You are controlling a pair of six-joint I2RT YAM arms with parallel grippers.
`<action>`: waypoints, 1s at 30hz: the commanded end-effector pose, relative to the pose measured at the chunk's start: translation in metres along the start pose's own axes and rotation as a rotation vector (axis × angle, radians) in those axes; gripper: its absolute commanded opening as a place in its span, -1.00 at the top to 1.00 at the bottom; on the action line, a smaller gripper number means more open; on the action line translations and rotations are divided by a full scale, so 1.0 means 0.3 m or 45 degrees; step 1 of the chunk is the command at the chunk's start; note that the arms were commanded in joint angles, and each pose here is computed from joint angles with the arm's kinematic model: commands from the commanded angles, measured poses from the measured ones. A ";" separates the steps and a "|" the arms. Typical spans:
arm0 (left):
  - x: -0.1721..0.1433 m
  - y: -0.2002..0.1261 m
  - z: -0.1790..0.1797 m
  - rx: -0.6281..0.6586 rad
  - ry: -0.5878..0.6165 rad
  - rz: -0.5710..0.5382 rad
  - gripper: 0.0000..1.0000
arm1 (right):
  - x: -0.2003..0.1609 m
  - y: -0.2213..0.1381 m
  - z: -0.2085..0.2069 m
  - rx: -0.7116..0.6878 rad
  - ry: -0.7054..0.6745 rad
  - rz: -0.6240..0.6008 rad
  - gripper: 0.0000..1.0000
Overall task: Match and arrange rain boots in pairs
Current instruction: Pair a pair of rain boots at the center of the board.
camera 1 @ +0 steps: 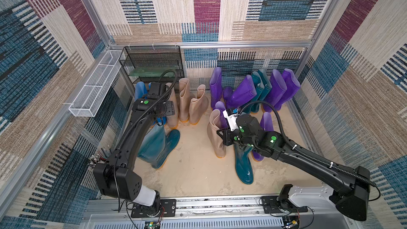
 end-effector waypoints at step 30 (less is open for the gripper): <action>0.170 -0.325 -0.135 -0.441 0.058 -0.255 1.00 | 0.063 -0.017 -0.002 -0.022 -0.035 -0.070 1.00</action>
Point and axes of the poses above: each gripper's point midway between its finger pads, its own y axis out along the fingers, its own z axis along the line the jaws close on, x = y × z, the point moved 5 cm from there along -y, back along the fingers, and after that the axes turned 5 degrees about -y, right-handed, at the moved point
